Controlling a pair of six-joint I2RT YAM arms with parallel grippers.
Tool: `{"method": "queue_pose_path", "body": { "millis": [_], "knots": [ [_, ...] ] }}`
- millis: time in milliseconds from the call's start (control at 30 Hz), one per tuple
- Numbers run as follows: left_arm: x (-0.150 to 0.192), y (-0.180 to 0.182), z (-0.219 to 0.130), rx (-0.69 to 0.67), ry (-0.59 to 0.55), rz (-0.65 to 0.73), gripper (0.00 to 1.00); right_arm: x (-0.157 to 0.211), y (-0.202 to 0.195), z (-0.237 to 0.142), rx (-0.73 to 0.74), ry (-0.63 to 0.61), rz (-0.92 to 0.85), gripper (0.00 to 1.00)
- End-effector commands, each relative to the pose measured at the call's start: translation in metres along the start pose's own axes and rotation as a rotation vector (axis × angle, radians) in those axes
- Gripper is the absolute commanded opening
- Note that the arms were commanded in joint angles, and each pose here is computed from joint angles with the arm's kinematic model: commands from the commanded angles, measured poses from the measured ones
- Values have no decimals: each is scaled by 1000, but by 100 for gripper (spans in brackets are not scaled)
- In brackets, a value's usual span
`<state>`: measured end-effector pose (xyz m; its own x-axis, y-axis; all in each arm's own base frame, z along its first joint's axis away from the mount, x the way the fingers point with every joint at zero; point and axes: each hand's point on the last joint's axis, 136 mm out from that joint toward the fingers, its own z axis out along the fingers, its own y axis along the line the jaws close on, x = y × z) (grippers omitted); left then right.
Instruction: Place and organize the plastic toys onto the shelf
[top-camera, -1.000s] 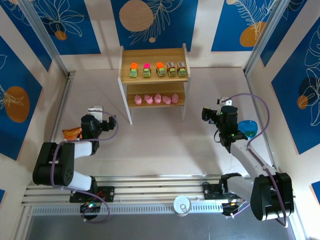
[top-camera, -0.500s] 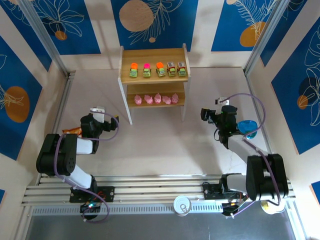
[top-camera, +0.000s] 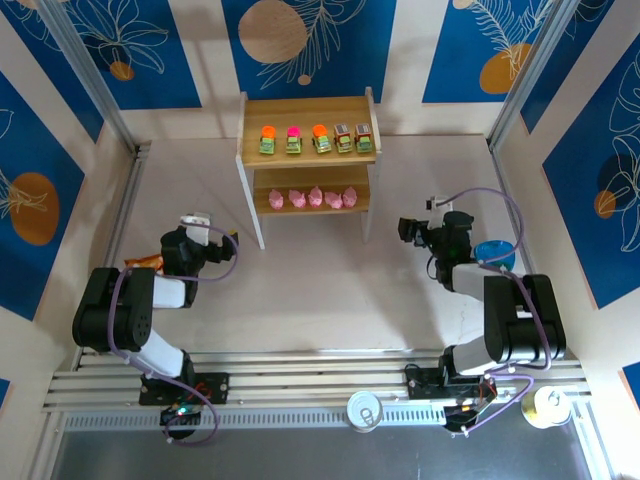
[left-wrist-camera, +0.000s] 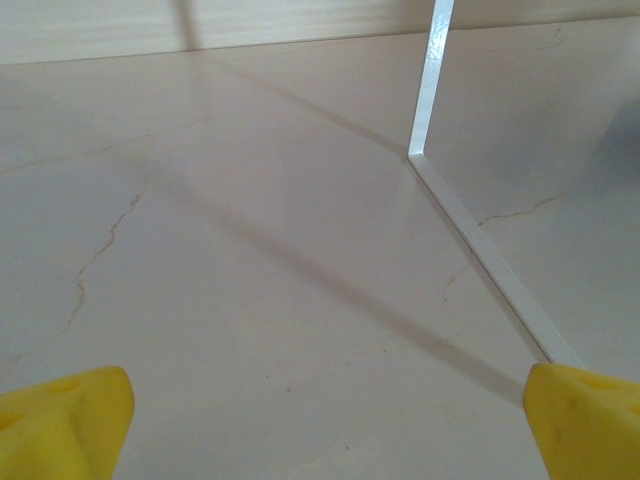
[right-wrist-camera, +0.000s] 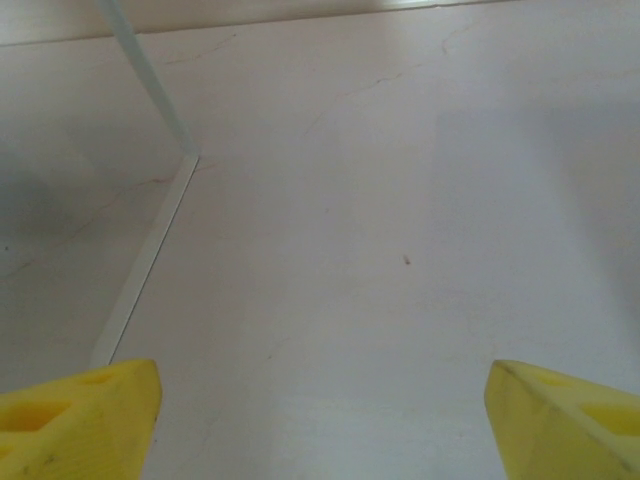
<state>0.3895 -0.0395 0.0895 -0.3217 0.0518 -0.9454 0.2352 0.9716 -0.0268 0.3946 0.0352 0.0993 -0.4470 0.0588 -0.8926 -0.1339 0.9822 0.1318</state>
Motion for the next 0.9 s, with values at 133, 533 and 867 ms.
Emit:
{"method": "queue_pose_path", "body": {
  "millis": [133,533,867],
  "knots": [
    [-5,1,0,4,-21,18,100,1,10,0,-54,-78,-56,84],
    [-5,0,0,5,-23,17,100,5,-4,4,-8,-63,3,99],
    [-5,0,0,6,-22,17,100,5,-5,3,-4,-65,1,99]
  ]
}}
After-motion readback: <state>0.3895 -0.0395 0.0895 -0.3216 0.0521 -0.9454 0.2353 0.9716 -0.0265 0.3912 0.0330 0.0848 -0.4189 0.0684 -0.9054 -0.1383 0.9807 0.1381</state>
